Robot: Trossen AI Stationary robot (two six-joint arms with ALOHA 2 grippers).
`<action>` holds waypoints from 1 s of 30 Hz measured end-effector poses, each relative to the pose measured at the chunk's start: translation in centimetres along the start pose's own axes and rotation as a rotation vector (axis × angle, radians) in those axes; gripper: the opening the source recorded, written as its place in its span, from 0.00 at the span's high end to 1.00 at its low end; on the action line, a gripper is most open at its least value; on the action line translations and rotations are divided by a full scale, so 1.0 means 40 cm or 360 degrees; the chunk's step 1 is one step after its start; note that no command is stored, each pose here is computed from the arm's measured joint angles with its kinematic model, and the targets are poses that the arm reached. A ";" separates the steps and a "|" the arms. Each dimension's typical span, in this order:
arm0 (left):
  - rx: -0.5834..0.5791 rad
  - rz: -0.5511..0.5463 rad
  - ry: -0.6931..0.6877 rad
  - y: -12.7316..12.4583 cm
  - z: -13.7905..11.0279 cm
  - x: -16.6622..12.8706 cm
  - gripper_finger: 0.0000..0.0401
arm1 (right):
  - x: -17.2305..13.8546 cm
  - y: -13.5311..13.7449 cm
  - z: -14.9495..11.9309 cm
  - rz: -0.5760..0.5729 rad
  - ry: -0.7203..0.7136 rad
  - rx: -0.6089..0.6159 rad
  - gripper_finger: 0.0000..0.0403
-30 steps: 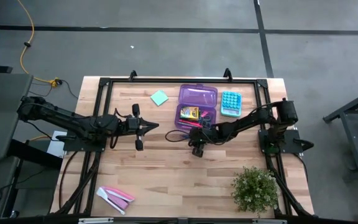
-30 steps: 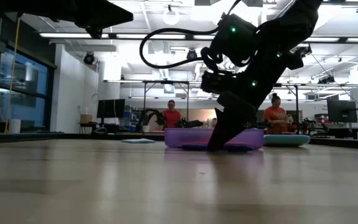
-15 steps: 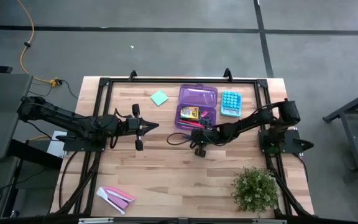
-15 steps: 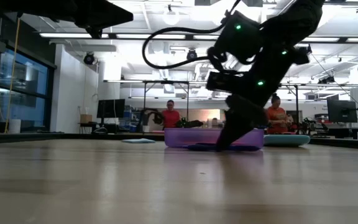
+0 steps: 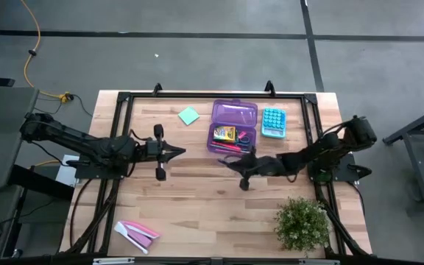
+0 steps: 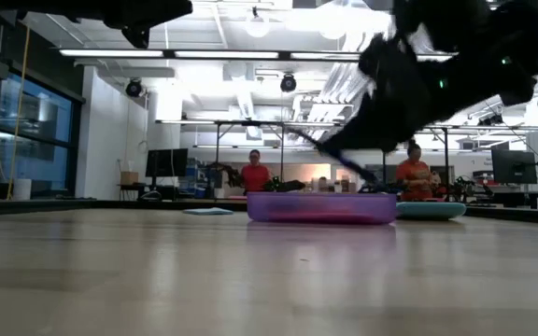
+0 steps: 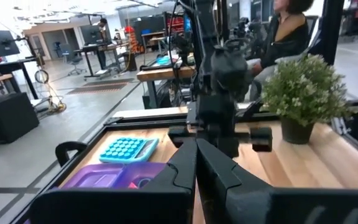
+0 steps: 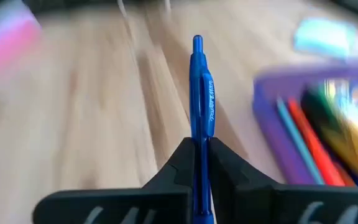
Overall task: Pack school essentials
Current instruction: Put the blue pen into the violet supply box
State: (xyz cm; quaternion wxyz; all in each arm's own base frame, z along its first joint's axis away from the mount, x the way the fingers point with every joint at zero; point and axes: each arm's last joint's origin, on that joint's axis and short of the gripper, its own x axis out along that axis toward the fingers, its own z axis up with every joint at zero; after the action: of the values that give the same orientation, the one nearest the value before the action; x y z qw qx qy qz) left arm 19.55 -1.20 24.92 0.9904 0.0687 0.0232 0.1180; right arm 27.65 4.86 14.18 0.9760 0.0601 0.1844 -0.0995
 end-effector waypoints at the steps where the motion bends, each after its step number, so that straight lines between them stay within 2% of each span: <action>1: -0.0014 -0.0004 -0.0005 -0.001 0.001 -0.001 1.00 | -0.004 0.002 0.011 0.0034 -0.0118 0.0000 1.00; 4: -0.0051 -0.0011 -0.0016 -0.002 0.004 -0.003 1.00 | -0.010 0.006 0.059 0.0099 -0.0414 -0.0047 1.00; 10: -0.0055 -0.0006 -0.0057 -0.002 0.010 -0.004 1.00 | 0.000 0.003 0.174 0.0180 -0.0808 -0.0214 1.00; 16: -0.0070 -0.0003 -0.0080 -0.001 0.014 -0.004 1.00 | 0.013 -0.009 0.237 0.0175 -0.0931 -0.0300 1.00; 30: -0.0085 -0.0015 -0.0132 -0.005 0.023 -0.006 1.00 | 0.013 -0.010 0.238 0.0181 -0.0933 -0.0298 1.00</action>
State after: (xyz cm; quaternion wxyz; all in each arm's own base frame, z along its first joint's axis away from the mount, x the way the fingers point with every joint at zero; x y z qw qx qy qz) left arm 19.43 -1.57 25.79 0.9925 0.0471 -0.0208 0.1109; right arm 31.37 2.92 22.76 0.9928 -0.0510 -0.1003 -0.0405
